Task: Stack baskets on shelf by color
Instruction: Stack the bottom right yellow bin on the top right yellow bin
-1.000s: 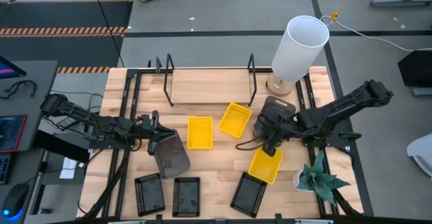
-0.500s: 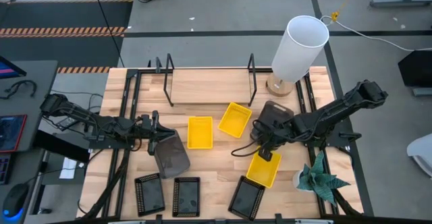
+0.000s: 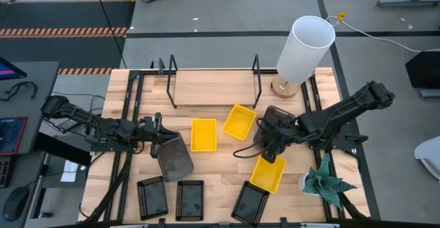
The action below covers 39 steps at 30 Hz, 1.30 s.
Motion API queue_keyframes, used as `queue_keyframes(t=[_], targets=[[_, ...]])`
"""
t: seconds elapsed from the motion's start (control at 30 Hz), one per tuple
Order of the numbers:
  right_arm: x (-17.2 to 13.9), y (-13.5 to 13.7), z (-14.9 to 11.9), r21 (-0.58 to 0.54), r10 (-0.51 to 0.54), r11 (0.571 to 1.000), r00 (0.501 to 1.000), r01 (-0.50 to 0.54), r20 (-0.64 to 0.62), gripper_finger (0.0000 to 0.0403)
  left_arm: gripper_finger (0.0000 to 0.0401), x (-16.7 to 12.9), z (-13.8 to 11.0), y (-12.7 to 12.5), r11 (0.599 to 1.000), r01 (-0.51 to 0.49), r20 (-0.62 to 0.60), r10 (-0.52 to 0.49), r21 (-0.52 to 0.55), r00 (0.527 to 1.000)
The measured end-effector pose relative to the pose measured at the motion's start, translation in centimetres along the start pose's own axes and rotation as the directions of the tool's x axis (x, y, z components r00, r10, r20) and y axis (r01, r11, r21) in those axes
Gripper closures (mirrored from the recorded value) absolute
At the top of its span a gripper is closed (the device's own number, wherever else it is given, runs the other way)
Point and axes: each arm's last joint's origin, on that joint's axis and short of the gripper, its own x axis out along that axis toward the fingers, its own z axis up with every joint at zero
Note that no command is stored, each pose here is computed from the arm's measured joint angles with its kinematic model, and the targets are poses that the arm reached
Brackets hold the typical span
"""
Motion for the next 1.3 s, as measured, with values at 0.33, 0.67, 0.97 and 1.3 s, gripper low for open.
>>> queue_keyframes(t=[0.33, 0.67, 0.97, 1.3], targets=[[3.1, 6.5, 0.2, -0.26, -0.017, 0.965, 0.985, -0.029, -0.174, 0.0271, 0.0361, 0.0, 0.0, 0.0, 1.0, 0.0, 0.0, 0.0, 0.0, 1.0], [6.5, 10.1, 0.1, -0.667, -0.223, 0.735, 0.884, -0.124, -0.41, 0.0271, 0.0369, 0.0, 0.0, 0.0, 1.0, 0.0, 0.0, 0.0, 0.0, 1.0], [9.2, 10.6, -0.5, -0.83, -0.324, 0.509, 0.843, -0.227, -0.429, 0.0271, 0.0364, 0.0, 0.0, 0.0, 1.0, 0.0, 0.0, 0.0, 0.0, 1.0], [10.5, 10.6, -1.1, -0.881, -0.368, 0.379, 0.828, -0.281, -0.423, 0.029, 0.037, 0.0, 0.0, 0.0, 1.0, 0.0, -0.001, 0.0, 0.0, 1.0]])
